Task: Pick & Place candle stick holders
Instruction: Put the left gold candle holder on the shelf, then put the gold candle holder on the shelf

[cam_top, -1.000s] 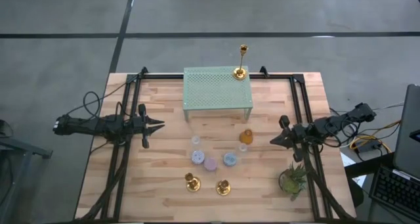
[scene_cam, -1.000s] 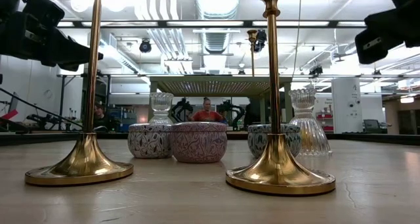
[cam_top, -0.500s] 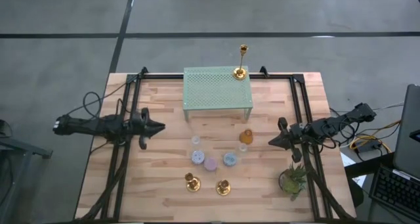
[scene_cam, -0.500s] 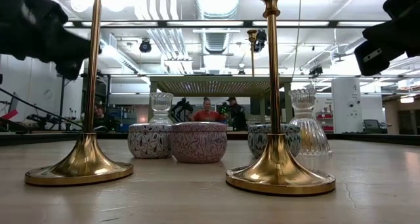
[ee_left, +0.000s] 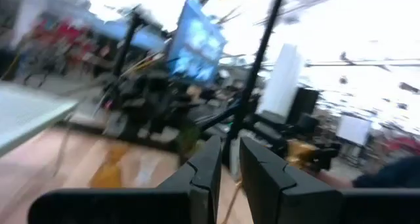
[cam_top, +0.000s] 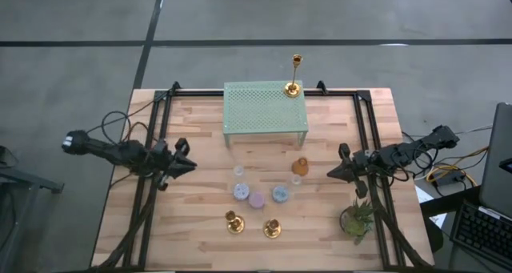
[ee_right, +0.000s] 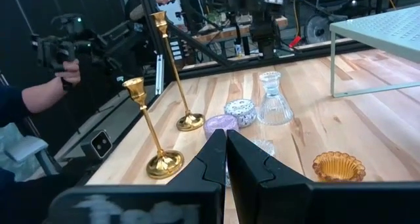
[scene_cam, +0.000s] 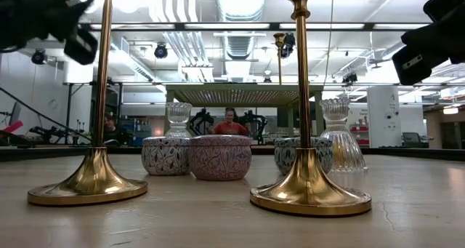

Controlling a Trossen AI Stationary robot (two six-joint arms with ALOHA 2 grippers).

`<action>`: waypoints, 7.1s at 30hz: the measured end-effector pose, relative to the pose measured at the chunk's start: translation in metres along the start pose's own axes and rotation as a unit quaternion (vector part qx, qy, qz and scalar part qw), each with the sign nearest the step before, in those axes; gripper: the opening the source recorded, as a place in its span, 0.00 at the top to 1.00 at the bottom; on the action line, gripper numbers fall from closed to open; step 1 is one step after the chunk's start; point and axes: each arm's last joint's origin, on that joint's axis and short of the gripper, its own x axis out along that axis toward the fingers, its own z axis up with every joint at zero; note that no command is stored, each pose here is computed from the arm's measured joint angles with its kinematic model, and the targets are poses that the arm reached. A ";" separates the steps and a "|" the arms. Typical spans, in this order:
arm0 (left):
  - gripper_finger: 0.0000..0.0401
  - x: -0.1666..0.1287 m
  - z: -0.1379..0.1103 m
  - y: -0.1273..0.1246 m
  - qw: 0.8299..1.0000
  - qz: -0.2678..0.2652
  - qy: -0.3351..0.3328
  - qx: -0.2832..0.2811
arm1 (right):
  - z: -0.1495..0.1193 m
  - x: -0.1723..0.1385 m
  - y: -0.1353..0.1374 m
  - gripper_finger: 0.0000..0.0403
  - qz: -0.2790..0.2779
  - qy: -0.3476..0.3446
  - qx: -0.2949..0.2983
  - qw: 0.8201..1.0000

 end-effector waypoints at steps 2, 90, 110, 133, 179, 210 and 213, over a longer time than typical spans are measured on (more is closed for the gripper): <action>0.85 0.003 0.000 -0.006 0.999 -0.025 -0.005 0.037 | 0.000 0.000 0.000 0.98 -0.001 0.002 0.000 1.000; 0.93 0.159 -0.032 -0.074 0.985 0.053 0.103 0.127 | 0.000 0.002 -0.003 0.98 -0.052 -0.008 0.000 0.999; 0.93 0.227 0.078 -0.058 0.946 0.270 0.091 0.152 | 0.000 0.002 -0.003 0.98 -0.052 -0.008 0.002 0.999; 0.93 0.177 0.201 0.078 0.856 0.503 -0.017 0.123 | 0.002 0.002 -0.002 0.98 -0.048 -0.020 0.031 0.998; 0.93 0.157 0.191 0.174 0.799 0.587 0.037 0.125 | 0.003 0.002 -0.002 0.98 -0.047 -0.027 0.033 0.998; 0.58 0.136 0.142 0.127 0.801 0.522 0.276 0.102 | 0.007 0.002 -0.001 0.98 -0.040 -0.046 0.040 0.997; 0.58 0.135 0.124 0.103 0.829 0.486 0.257 0.099 | 0.009 0.001 0.000 0.98 -0.037 -0.058 0.035 0.997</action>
